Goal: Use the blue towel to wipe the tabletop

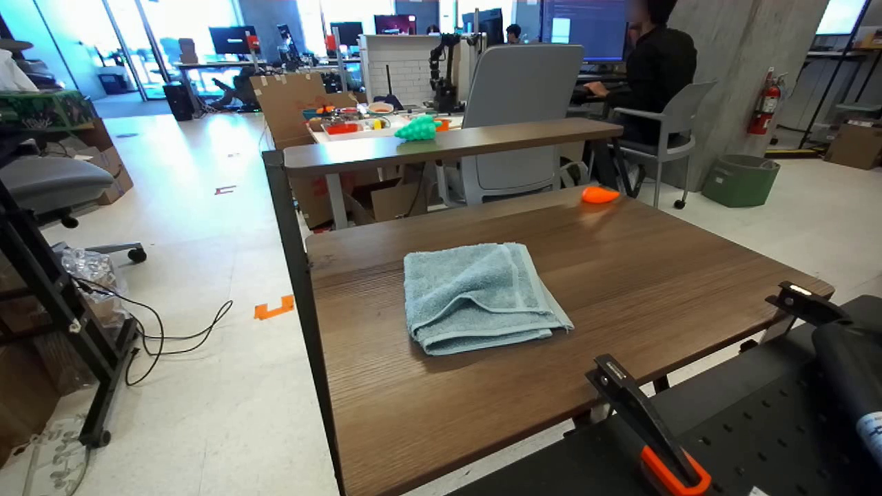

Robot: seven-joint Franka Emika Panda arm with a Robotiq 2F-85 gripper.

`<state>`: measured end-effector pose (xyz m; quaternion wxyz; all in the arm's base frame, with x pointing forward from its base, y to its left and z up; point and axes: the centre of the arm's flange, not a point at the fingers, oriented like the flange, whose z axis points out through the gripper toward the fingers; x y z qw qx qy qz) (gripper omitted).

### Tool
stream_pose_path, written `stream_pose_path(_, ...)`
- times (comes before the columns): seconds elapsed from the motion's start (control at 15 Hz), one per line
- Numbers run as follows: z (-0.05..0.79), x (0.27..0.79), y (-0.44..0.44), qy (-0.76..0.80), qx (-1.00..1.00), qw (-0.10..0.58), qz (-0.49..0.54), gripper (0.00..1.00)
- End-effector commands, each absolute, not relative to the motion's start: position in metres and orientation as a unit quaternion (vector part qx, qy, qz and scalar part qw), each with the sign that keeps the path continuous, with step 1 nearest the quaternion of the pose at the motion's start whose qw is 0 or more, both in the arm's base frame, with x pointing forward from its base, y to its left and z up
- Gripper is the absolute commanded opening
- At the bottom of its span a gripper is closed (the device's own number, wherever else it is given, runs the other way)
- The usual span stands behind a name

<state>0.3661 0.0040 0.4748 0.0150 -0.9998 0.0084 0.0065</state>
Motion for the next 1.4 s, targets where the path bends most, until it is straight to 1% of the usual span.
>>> stream_pose_path(0.0,0.475,0.366,0.004,0.008,-1.0,0.015,0.007,1.0)
stream_pose_path(0.07,0.49,0.359,0.001,0.005,-0.999,0.037,-0.021,1.0)
stream_pose_path(0.13,0.502,0.361,-0.002,0.025,-0.996,0.06,-0.057,1.0)
stream_pose_path(0.2,0.512,0.371,-0.005,0.041,-0.994,0.075,-0.063,1.0)
stream_pose_path(0.4,0.518,0.419,-0.012,0.097,-0.982,0.127,-0.103,1.0)
stream_pose_path(0.53,0.506,0.454,-0.015,0.139,-0.972,0.146,-0.119,1.0)
stream_pose_path(0.73,0.47,0.498,-0.015,0.175,-0.97,0.15,-0.076,1.0)
stream_pose_path(0.87,0.444,0.515,-0.014,0.173,-0.976,0.133,-0.019,1.0)
stream_pose_path(1.0,0.428,0.517,-0.013,0.156,-0.982,0.102,0.037,1.0)
stream_pose_path(1.07,0.422,0.496,-0.012,0.159,-0.98,0.121,0.0,1.0)
stream_pose_path(1.13,0.414,0.502,-0.012,0.156,-0.981,0.113,0.02,1.0)
stream_pose_path(1.33,0.412,0.509,-0.012,0.156,-0.981,0.109,0.032,1.0)
